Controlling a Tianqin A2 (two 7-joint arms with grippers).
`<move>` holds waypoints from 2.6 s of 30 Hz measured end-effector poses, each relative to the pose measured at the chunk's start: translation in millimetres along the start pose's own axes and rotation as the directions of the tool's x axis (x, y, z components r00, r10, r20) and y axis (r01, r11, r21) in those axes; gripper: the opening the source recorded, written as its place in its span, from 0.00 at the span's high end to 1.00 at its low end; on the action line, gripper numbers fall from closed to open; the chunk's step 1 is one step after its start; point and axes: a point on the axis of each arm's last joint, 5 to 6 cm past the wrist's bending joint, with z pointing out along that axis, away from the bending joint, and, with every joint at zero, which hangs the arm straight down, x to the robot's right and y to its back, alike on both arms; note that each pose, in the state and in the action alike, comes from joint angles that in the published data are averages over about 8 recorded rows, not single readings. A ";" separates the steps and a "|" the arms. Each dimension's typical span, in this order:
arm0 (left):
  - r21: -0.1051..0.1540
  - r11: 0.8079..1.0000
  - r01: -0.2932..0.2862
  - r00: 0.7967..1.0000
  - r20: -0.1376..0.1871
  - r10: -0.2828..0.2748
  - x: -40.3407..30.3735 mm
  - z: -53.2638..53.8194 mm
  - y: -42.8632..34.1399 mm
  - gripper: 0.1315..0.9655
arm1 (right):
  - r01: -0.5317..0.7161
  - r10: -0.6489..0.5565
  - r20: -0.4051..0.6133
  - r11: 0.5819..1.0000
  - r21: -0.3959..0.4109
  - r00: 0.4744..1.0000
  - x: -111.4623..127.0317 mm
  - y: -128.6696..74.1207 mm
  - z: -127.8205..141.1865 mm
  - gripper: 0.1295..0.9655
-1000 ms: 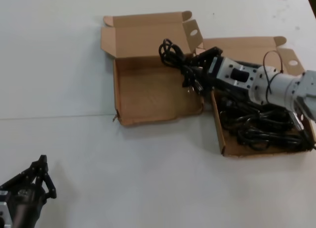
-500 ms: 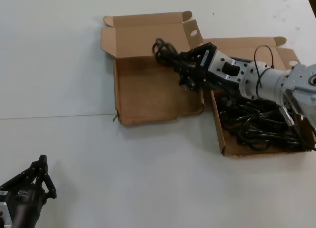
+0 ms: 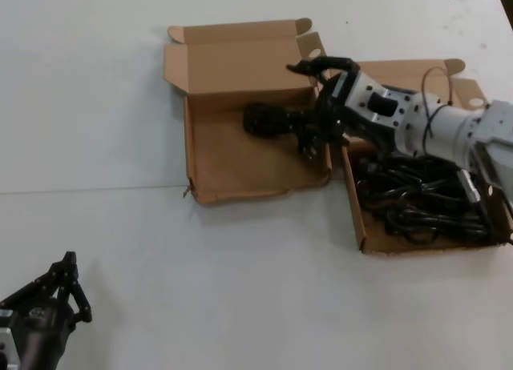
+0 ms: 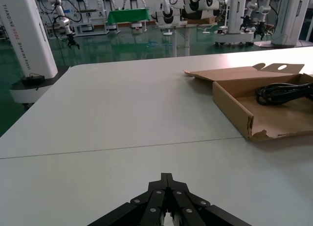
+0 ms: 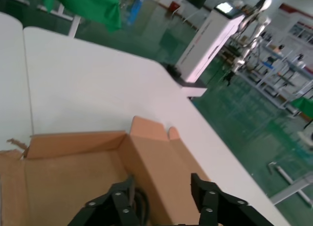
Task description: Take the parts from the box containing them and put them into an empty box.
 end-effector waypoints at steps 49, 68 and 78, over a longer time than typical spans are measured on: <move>0.000 1.000 0.000 1.000 0.000 0.000 0.0 0.0 0.0 0.80 | 0.000 0.014 -0.154 0.996 0.086 0.988 -83.5 20.8 -104.8 0.00; 0.000 1.000 0.000 1.000 0.000 0.000 0.0 0.0 0.0 0.43 | -0.166 0.177 -0.250 0.984 0.067 0.952 -124.5 38.8 -120.7 0.00; 0.000 1.000 0.000 1.000 0.000 0.000 0.0 0.0 0.0 0.19 | -0.254 0.257 -0.308 0.966 0.050 0.916 -145.9 48.1 -132.3 0.00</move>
